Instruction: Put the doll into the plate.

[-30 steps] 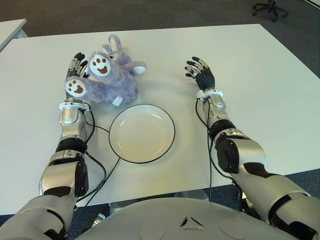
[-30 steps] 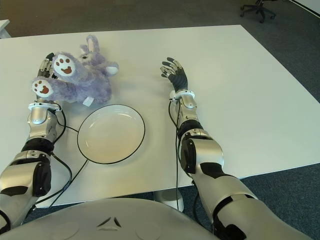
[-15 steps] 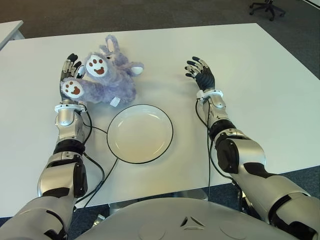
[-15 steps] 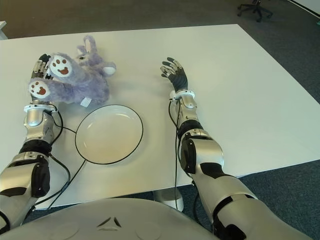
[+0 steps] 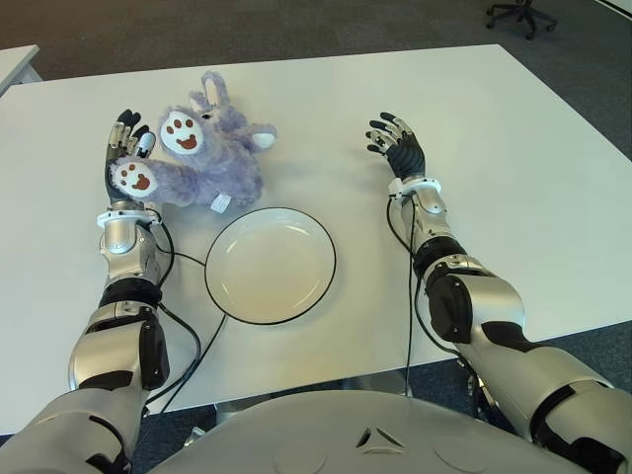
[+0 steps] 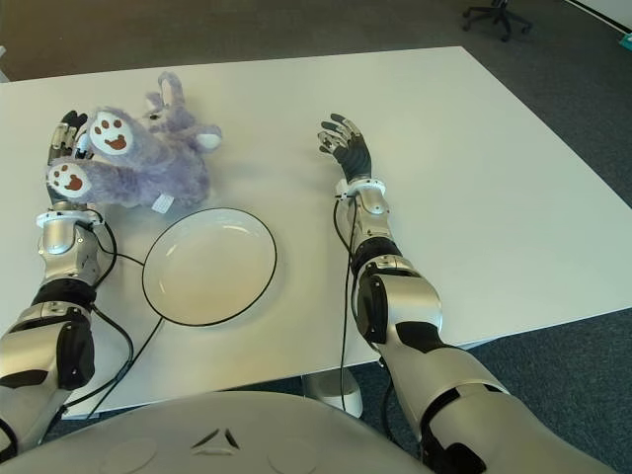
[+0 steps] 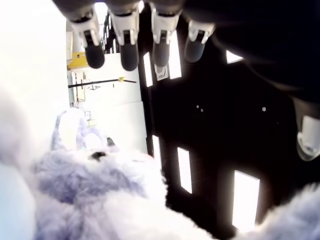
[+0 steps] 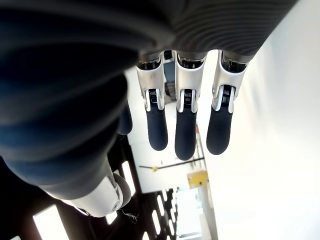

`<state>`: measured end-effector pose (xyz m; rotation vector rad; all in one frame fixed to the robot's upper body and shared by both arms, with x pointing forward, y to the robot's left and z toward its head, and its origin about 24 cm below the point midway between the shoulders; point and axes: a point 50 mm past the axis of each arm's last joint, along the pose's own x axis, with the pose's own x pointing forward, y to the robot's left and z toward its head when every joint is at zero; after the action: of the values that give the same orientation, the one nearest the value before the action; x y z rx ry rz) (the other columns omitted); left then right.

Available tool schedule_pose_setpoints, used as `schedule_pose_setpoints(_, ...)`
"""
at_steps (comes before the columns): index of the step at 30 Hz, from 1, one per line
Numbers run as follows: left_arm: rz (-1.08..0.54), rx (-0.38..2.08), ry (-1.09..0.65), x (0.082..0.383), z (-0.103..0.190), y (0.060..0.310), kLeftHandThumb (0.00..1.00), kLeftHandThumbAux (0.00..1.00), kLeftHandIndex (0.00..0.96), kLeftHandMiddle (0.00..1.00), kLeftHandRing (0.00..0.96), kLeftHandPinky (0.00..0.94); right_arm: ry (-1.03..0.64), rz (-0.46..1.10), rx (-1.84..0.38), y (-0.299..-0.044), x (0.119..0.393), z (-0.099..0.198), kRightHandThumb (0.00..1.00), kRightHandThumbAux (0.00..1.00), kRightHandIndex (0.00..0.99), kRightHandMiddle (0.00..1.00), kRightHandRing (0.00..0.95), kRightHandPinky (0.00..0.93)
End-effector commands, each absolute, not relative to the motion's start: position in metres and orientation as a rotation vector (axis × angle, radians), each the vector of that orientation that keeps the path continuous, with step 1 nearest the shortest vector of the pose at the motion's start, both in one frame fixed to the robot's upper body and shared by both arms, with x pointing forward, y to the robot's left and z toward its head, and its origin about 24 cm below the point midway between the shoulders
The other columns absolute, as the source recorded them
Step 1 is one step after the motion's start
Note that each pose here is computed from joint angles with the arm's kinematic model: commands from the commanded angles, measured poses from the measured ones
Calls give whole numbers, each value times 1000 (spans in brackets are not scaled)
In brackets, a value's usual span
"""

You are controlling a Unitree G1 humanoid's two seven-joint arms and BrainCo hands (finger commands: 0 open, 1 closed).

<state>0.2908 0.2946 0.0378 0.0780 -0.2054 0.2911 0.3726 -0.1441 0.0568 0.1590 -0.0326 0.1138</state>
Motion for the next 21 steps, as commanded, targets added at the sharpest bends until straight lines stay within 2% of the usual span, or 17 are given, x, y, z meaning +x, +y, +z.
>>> schedule_pose_setpoints(1, 337, 25, 47, 239, -33, 286, 20, 440, 0, 89, 93, 88, 50, 93, 178, -149, 361, 34, 490, 787, 171, 254, 284, 327)
schedule_pose_setpoints(9, 371, 18, 13, 232, -33, 288, 41, 457, 0, 87, 95, 117, 51, 94, 184, -150, 361, 34, 497, 782, 176, 252, 287, 329)
schedule_pose_setpoints(21, 408, 19, -8, 222, -34, 295, 58, 456, 0, 88, 96, 114, 50, 94, 185, -149, 361, 34, 495, 784, 175, 253, 288, 329)
